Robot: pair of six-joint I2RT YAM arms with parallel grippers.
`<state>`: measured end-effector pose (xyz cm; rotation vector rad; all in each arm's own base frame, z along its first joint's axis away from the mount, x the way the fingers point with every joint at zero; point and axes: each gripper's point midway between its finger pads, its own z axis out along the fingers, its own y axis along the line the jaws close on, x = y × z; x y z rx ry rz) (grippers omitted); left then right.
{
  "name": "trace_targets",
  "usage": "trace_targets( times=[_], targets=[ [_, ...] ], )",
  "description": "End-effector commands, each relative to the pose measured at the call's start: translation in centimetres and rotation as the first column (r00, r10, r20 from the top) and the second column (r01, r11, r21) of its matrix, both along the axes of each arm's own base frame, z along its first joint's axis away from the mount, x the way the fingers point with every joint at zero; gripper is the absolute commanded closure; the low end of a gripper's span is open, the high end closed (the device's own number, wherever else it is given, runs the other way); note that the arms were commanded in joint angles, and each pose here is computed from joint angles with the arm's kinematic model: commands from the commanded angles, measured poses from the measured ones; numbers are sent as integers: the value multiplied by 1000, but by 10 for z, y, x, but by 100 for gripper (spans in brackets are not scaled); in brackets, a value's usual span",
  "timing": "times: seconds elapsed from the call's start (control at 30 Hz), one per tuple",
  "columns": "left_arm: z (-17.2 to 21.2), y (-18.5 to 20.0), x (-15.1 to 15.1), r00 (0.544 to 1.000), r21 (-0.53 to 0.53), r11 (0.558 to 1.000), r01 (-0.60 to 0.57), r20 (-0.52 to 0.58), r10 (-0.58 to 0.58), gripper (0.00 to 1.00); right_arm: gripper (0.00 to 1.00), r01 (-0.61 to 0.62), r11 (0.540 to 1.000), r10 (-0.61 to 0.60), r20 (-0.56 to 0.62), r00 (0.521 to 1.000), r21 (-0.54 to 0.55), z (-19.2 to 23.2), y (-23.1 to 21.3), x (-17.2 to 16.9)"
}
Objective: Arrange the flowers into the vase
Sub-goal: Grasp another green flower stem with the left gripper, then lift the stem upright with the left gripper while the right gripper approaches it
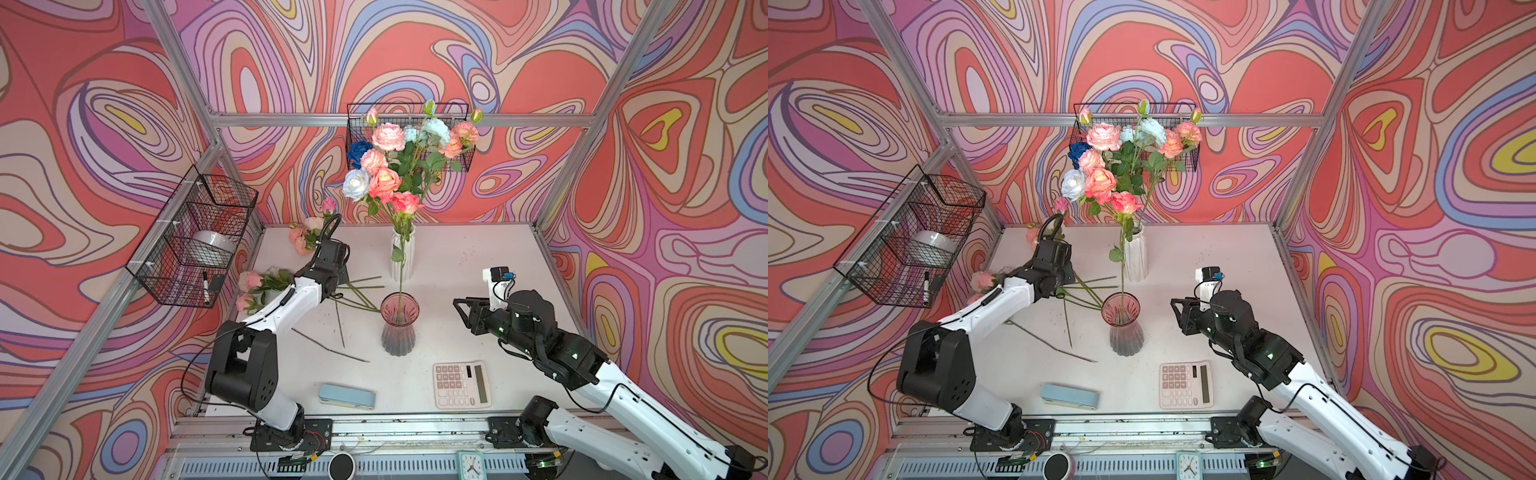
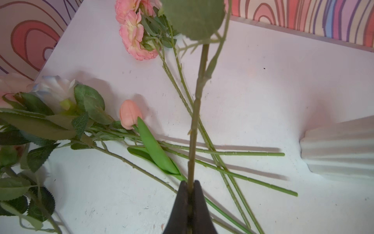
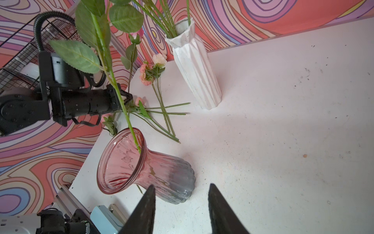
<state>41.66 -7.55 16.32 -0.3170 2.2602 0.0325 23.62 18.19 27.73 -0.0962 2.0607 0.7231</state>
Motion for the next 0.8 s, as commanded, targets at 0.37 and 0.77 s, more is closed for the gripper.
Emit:
trace_targets(
  times=[0.37,0.77],
  targets=[
    [179,-11,-69,889,-198,976,89,457,11,100,54,-15,999,13,33,999,43,26,3,-2],
    [202,-91,-184,722,-410,623,666,565,-399,100,31,-349,919,323,160,933,184,63,47,-38]
  ],
)
